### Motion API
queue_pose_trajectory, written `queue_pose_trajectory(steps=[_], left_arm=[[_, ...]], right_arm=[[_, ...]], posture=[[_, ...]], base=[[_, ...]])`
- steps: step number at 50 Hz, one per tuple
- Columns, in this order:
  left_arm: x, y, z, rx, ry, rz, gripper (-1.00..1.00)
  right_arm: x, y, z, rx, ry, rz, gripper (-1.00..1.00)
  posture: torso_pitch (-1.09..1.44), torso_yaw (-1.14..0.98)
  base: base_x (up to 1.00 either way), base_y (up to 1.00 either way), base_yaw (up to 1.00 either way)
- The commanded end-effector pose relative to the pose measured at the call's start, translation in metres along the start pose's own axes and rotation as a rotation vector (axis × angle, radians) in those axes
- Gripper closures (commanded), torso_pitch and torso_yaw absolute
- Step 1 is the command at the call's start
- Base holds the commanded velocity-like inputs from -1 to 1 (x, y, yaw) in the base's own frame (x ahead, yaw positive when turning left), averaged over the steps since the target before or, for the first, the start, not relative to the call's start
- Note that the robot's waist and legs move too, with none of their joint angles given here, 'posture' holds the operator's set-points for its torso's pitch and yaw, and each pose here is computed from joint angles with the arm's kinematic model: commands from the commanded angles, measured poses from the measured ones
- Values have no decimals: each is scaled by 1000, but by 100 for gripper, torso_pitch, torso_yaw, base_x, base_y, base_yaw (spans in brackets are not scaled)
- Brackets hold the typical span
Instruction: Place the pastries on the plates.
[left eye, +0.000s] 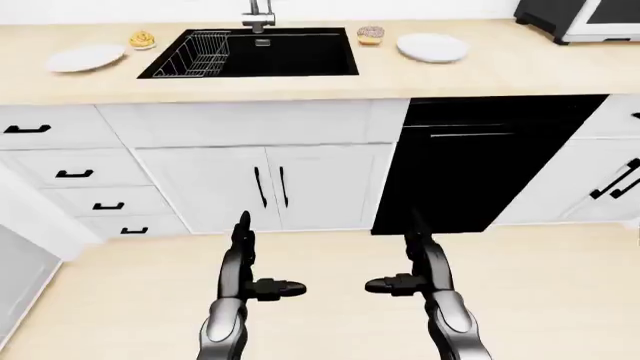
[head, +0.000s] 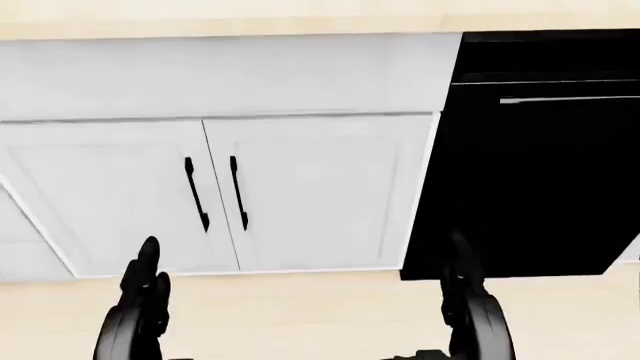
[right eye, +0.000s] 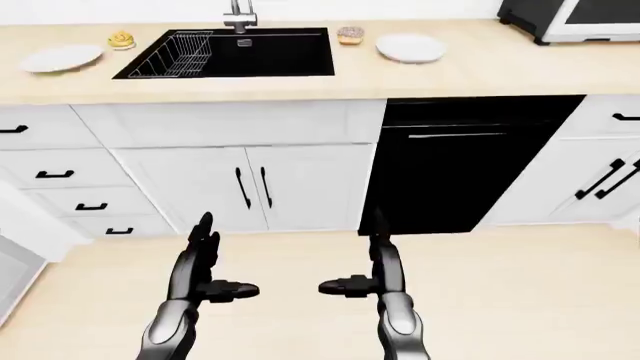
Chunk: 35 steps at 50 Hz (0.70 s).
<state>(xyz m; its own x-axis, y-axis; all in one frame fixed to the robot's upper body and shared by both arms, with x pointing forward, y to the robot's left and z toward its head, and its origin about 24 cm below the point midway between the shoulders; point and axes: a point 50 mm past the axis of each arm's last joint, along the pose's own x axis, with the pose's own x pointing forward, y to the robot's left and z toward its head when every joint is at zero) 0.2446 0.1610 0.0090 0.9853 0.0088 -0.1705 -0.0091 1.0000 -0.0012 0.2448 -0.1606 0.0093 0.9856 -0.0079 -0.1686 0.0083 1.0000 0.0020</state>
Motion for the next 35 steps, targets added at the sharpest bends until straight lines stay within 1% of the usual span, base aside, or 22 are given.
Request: queue_pose_trajectory(steps=[1, 3, 9, 13, 17, 19, 22, 23, 24, 25, 26, 28, 31, 35], left_arm=[[3, 1, 36, -2, -177, -15, -100], [3, 1, 38, 0, -178, -18, -100], [-1, -2, 42, 5, -180, -29, -100], [-3, -4, 52, 9, -190, -37, -100], [-8, -6, 80, 6, -210, -49, -100], [-10, -5, 96, 7, -226, -49, -100], [-11, -2, 114, -3, -231, -49, -100], [-10, -1, 120, 0, -234, -50, -100], [-9, -1, 125, 2, -236, -51, -100], [-10, -1, 131, 4, -237, -52, -100], [-10, -1, 136, 4, -242, -51, -100], [-12, 0, 148, 10, -256, -43, -100], [-13, 1, 158, 13, -270, -37, -100], [-17, -2, 182, 20, -301, -38, -100]], right_arm=[[6, 1, 32, 12, -168, 17, -100], [7, -1, 32, 20, -165, 11, -100], [9, 0, 33, 9, -168, 10, -100], [10, -1, 39, 1, -172, 5, -100], [10, -4, 53, -13, -176, -2, -100], [8, -5, 67, -20, -189, -5, -100], [5, -6, 81, -32, -203, -7, -100], [4, -6, 85, -35, -210, -5, -100], [3, -6, 92, -21, -242, 9, -100], [4, -7, 95, -25, -221, 7, -100], [4, -8, 100, -20, -224, 7, -100], [2, -9, 116, -25, -243, 10, -100], [1, -9, 123, -31, -253, 18, -100], [-3, -9, 138, -36, -277, 32, -100]], posture=[[0, 0], [0, 0], [0, 0], [0, 0], [0, 0], [0, 0], [0, 0], [0, 0], [0, 0], [0, 0], [0, 0], [0, 0], [0, 0], [0, 0]], base=[[0, 0, 0], [0, 0, 0], [0, 0, 0], [0, 0, 0], [0, 0, 0], [0, 0, 0], [0, 0, 0], [0, 0, 0], [0, 0, 0], [0, 0, 0], [0, 0, 0], [54, -16, 0], [81, -33, 0], [81, -34, 0]])
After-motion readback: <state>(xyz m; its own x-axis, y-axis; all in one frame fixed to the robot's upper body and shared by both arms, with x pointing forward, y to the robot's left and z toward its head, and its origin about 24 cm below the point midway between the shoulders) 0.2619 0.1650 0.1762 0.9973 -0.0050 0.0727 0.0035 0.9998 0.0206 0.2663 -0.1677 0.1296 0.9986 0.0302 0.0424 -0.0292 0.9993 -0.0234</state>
